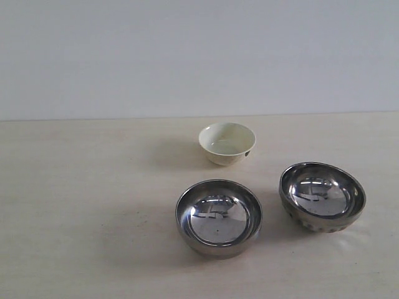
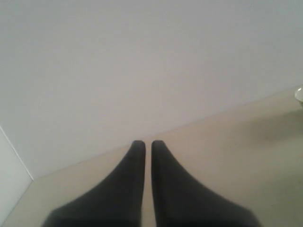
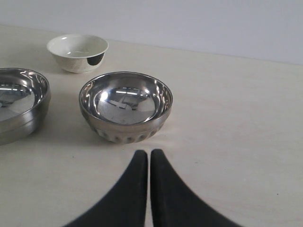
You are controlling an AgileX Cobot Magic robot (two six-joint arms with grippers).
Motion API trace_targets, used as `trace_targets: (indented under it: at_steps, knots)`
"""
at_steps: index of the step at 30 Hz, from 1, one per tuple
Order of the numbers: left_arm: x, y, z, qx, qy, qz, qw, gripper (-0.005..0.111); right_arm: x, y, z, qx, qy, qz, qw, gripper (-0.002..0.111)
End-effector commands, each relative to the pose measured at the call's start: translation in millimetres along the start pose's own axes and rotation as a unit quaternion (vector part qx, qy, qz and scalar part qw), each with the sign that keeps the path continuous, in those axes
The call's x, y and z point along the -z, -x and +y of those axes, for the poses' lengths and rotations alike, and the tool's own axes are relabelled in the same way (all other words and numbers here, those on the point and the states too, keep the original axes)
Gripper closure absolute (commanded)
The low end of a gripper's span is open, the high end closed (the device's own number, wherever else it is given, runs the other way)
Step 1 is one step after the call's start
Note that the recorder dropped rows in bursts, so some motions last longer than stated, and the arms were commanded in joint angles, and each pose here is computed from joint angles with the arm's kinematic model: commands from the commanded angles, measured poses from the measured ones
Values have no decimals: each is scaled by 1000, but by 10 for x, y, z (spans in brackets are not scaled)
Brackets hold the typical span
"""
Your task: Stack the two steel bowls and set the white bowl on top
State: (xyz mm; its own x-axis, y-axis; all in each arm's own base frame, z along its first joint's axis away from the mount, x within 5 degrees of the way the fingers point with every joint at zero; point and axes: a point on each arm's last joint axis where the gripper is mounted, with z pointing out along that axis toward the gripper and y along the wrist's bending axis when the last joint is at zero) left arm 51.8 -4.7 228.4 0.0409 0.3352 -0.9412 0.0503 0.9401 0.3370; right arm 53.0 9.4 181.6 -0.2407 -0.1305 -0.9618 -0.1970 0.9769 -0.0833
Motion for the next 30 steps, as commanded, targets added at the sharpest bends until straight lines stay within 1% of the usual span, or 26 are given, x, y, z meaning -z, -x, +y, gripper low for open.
trace_targets:
  at_steps: [1,6,8,11,14,17,30]
  knots:
    - [-18,-115,-36,-1,-3,16,1000,102,5,7,-6,5,-5,-5,1000,108]
    - [-37,-271,-91,0,-11,39,999,102,5,7,-6,5,-5,-5,1000,108]
    - [-37,-271,-91,-3,-11,39,999,102,5,7,-6,5,-5,-5,1000,108]
    - [-33,-306,-102,-31,-18,57,998,102,5,7,-6,5,-5,-5,1000,108]
    - [-33,-306,-92,-56,-15,57,997,102,5,7,-6,5,-5,-5,1000,108]
    - [-33,-308,-89,-66,-14,58,996,102,5,7,-6,5,-5,-5,1000,108]
    - [-33,-308,-89,-66,-14,58,996,102,5,7,-6,5,-5,-5,1000,108]
